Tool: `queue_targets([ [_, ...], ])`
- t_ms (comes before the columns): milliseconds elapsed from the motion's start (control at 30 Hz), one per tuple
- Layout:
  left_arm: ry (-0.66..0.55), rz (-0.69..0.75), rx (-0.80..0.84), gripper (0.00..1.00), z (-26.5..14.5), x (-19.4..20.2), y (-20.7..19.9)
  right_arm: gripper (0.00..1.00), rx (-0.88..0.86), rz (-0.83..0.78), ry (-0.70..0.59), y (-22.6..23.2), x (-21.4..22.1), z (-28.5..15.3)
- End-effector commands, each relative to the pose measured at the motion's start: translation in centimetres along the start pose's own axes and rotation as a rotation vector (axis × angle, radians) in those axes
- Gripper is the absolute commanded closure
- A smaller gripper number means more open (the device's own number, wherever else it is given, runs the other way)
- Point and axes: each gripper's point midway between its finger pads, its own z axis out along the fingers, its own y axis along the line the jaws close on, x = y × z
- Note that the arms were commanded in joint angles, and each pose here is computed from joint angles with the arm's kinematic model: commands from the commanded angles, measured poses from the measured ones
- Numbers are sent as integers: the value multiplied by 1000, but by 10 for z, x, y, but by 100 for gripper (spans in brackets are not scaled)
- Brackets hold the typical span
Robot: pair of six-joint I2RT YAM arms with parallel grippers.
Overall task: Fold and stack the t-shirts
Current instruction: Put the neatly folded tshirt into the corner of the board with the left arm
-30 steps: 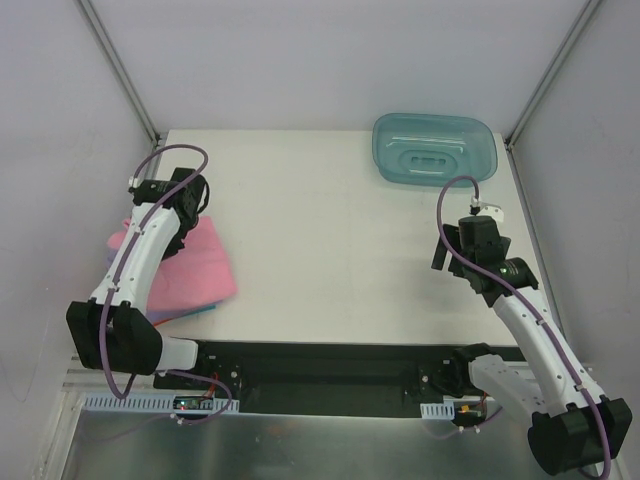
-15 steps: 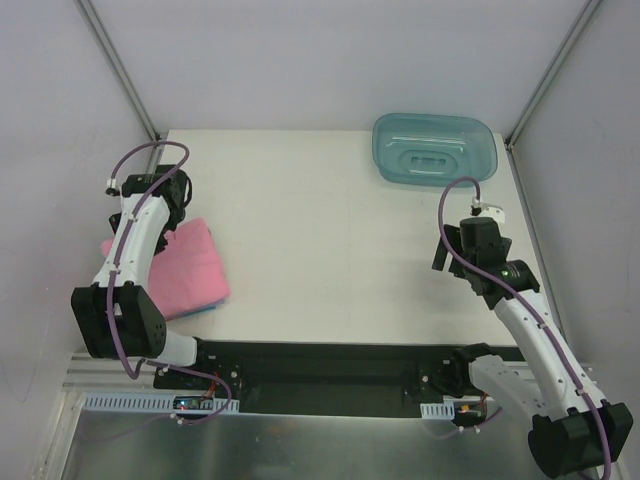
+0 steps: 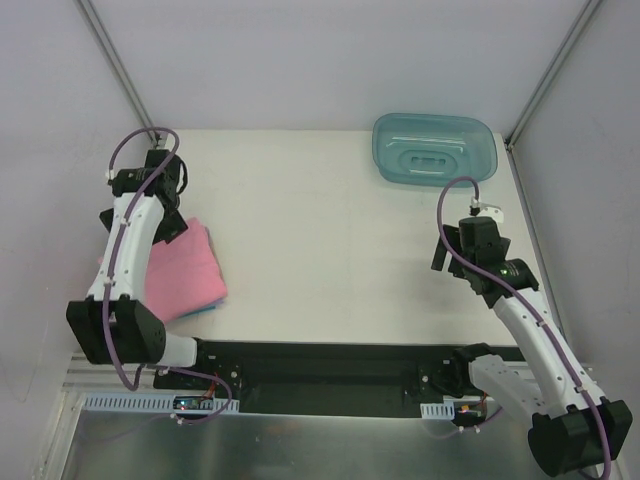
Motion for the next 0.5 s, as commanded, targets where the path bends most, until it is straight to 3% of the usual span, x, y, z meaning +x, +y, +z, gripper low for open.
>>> queue_targets([
  [0,-128,-17,592,1,-73,11,-57,3,6,9,-5,1,-3,3],
  [33,-196,-29,718,1,-91,3,-76,3,3,11,-4,2,-3,3],
  [200,-225,114,1088,1,-137,46,-132,3,-113,-1,-4,23,-3,4],
  [467,-314,192,1227,1,-148,83,-162,3,-248,29,-112,41,-14,-4],
])
